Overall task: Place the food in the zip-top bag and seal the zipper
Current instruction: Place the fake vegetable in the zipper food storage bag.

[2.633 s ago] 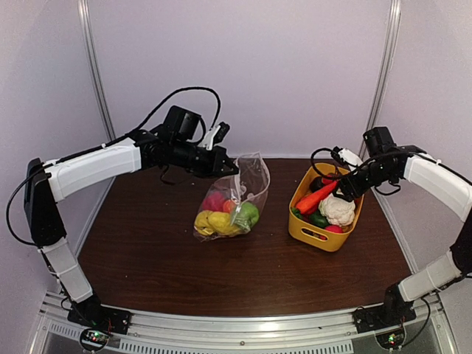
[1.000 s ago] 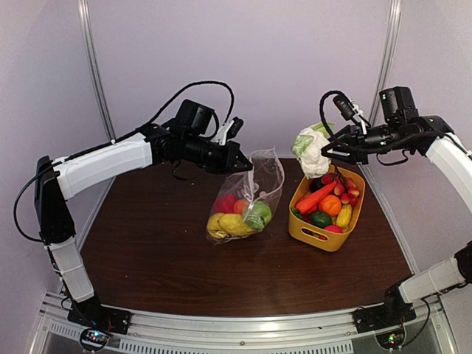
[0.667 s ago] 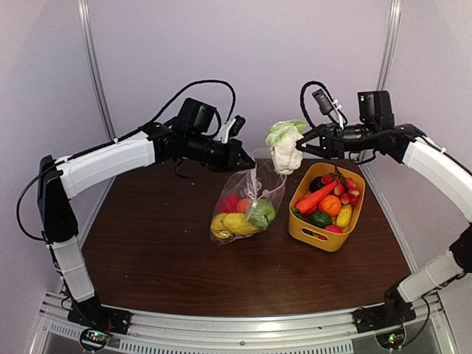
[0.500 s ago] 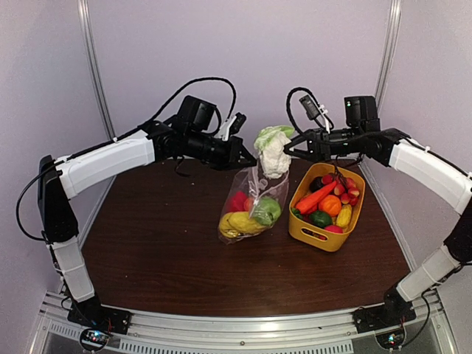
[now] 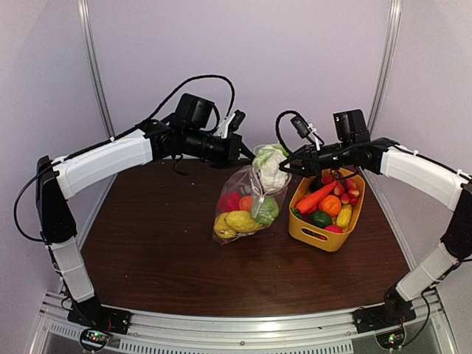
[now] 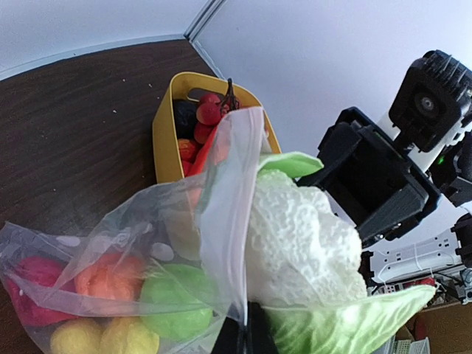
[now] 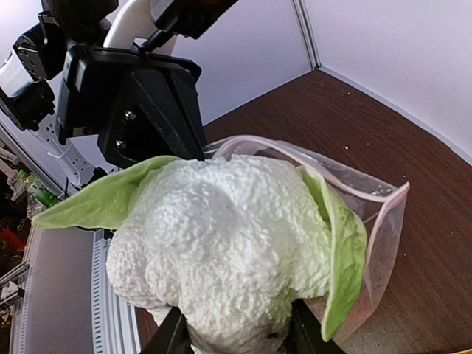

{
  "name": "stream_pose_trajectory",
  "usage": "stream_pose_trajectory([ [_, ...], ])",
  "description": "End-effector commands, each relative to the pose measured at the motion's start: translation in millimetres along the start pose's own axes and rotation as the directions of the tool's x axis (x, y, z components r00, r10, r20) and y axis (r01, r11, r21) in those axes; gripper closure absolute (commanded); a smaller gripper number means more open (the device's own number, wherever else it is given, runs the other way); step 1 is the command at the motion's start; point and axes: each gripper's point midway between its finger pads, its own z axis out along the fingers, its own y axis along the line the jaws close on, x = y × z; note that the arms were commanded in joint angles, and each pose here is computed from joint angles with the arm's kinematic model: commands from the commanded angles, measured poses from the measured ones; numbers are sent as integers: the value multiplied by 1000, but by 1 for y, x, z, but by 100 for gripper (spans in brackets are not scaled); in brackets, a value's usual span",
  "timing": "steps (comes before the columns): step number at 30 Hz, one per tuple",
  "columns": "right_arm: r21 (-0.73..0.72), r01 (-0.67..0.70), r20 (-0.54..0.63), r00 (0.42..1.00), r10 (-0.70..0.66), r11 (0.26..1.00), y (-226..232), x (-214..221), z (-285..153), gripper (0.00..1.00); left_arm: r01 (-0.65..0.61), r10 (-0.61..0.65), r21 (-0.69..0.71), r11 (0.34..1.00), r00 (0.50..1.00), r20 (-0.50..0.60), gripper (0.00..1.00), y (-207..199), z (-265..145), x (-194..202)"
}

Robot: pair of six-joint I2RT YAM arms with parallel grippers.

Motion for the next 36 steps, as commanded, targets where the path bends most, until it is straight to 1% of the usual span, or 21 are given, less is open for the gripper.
stream_pose_trajectory([
  [1, 194, 28, -85, 996, -11, 981, -35, 21, 3, 65, -84, 70, 110, 990, 989, 129, 100, -46, -29, -33],
  [5, 258, 88, -213, 977, -32, 962, -39, 42, 12, 66, -89, 73, 117, 989, 988, 138, 100, -47, -28, -35],
  [10, 347, 197, -294, 951, -93, 917, -39, 49, 18, 67, -91, 72, 125, 988, 987, 143, 100, -49, -29, -37],
  [12, 403, 222, -313, 945, -94, 888, -45, 46, 18, 67, -91, 73, 127, 988, 987, 142, 100, -49, -28, -36],
  [14, 417, 226, -323, 942, -89, 880, -45, 41, 20, 66, -91, 72, 130, 987, 987, 142, 100, -49, -27, -36],
  [16, 449, 228, -322, 943, -81, 864, -46, 31, 23, 65, -80, 60, 143, 987, 989, 137, 100, -48, -23, -35],
  [17, 488, 218, -310, 948, -66, 845, -49, 23, 22, 65, -70, 50, 152, 986, 990, 128, 100, -47, -20, -33],
  [18, 518, 201, -293, 955, -48, 831, -53, 15, 21, 62, -61, 42, 159, 985, 992, 119, 100, -47, -17, -32],
  [19, 522, 187, -280, 959, -40, 832, -53, 7, 23, 57, -58, 40, 165, 985, 993, 111, 100, -47, -15, -30],
  [21, 448, 178, -277, 959, -53, 876, -39, -4, 32, 42, -58, 42, 163, 985, 994, 104, 100, -46, -11, -27],
  [22, 391, 181, -275, 959, -73, 903, -26, -14, 35, 38, -61, 45, 158, 986, 994, 104, 100, -44, -10, -27],
  [23, 348, 179, -289, 954, -76, 920, -17, -17, 36, 37, -67, 52, 146, 987, 993, 106, 100, -42, -10, -27],
  [25, 309, 185, -303, 949, -88, 933, -2, -28, 28, 34, -88, 79, 66, 994, 990, 121, 100, -31, -13, -31],
  [26, 295, 200, -309, 945, -105, 934, 5, -33, 21, 32, -97, 96, -1, 995, 988, 123, 100, -20, -16, -34],
  [27, 279, 211, -322, 939, -116, 937, 15, -35, 11, 30, -94, 109, -111, 989, 984, 140, 100, -1, -23, -42],
  [28, 273, 232, -310, 940, -143, 934, 24, -43, -2, 27, -73, 104, -208, 975, 985, 141, 100, 23, -34, -47],
  [29, 258, 241, -287, 944, -164, 935, 35, -51, -13, 25, -58, 101, -259, 964, 982, 156, 100, 36, -43, -52],
  [30, 249, 249, -255, 949, -185, 936, 44, -60, -25, 23, -41, 93, -283, 958, 980, 173, 100, 46, -53, -57],
  [33, 232, 263, -145, 961, -234, 937, 63, -85, -63, 14, -44, 109, -278, 960, 969, 223, 100, 49, -71, -72],
  [35, 257, 292, -125, 955, -268, 921, 64, -89, -80, 12, -77, 150, -276, 958, 956, 252, 100, 37, -81, -86],
  [36, 297, 296, -129, 954, -269, 908, 57, -89, -87, 12, -79, 167, -308, 948, 949, 269, 100, 38, -88, -92],
])
